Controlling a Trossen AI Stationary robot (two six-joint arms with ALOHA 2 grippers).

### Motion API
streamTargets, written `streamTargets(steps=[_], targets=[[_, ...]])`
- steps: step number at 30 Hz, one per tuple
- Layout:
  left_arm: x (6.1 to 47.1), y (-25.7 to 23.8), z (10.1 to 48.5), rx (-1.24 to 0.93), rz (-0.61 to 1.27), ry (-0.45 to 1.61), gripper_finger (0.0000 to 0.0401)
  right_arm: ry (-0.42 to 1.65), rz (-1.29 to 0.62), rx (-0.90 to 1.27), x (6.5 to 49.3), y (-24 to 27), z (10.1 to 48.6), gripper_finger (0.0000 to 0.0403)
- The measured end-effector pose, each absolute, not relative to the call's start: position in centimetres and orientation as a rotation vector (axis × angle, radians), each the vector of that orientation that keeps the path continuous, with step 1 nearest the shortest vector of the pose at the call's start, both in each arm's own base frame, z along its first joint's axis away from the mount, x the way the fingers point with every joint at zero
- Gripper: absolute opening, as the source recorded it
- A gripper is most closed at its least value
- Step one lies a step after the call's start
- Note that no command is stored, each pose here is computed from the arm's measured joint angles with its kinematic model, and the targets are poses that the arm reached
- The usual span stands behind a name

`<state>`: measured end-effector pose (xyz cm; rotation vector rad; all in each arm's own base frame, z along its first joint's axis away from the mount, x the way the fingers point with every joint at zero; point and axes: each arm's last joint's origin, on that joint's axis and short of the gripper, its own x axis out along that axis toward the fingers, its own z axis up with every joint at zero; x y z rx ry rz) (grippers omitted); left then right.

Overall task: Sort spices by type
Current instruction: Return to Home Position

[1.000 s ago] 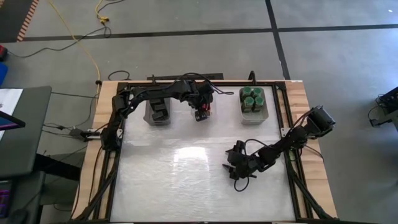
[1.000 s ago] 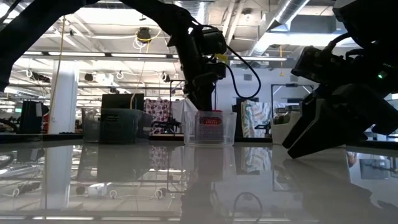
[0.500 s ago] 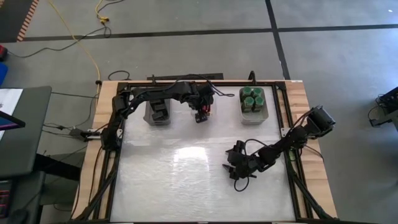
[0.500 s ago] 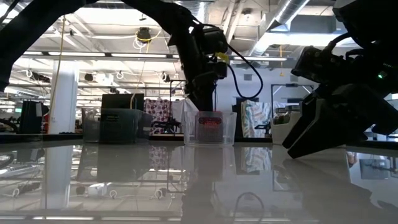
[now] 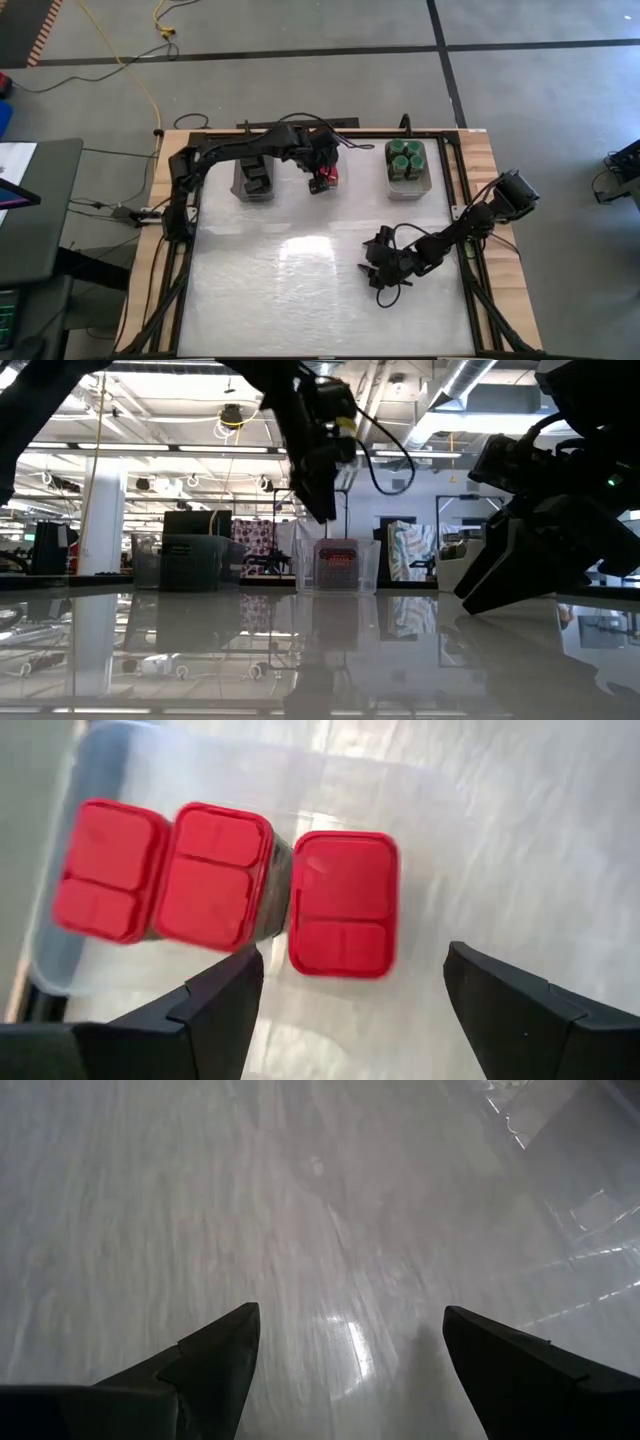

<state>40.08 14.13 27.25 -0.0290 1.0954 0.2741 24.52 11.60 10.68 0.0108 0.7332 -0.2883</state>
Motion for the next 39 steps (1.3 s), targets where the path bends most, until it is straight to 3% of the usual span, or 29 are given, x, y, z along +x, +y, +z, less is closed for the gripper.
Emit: streamTargets(steps=[11,15,24,30,34,39], targets=[[36.0,9.2,33.7,-0.034,0.24,1.002,0.0296,0.731,-0.288,0.012,24.5,11.6,10.7,0.0345],[33.2,6.2,34.2,-0.002,0.201,0.912,0.0296,0.73,-0.288,0.013,24.5,11.6,10.7,0.0345],[23.2,1.6,29.3,-0.062,0.196,0.675,0.0296,0.726,-0.287,0.016,24.6,11.6,10.7,0.0345],[16.7,0.8,25.8,0.053,0.16,0.601,0.0296,0.712,-0.283,0.026,24.7,11.7,10.8,0.0345],[14.1,0.7,23.9,-0.031,0.165,0.55,0.0296,0.715,-0.284,0.013,24.8,11.5,10.8,0.0345],[12.2,0.4,20.6,0.019,0.069,0.491,0.0296,0.716,-0.303,0.031,24.9,11.2,10.8,0.0345]])
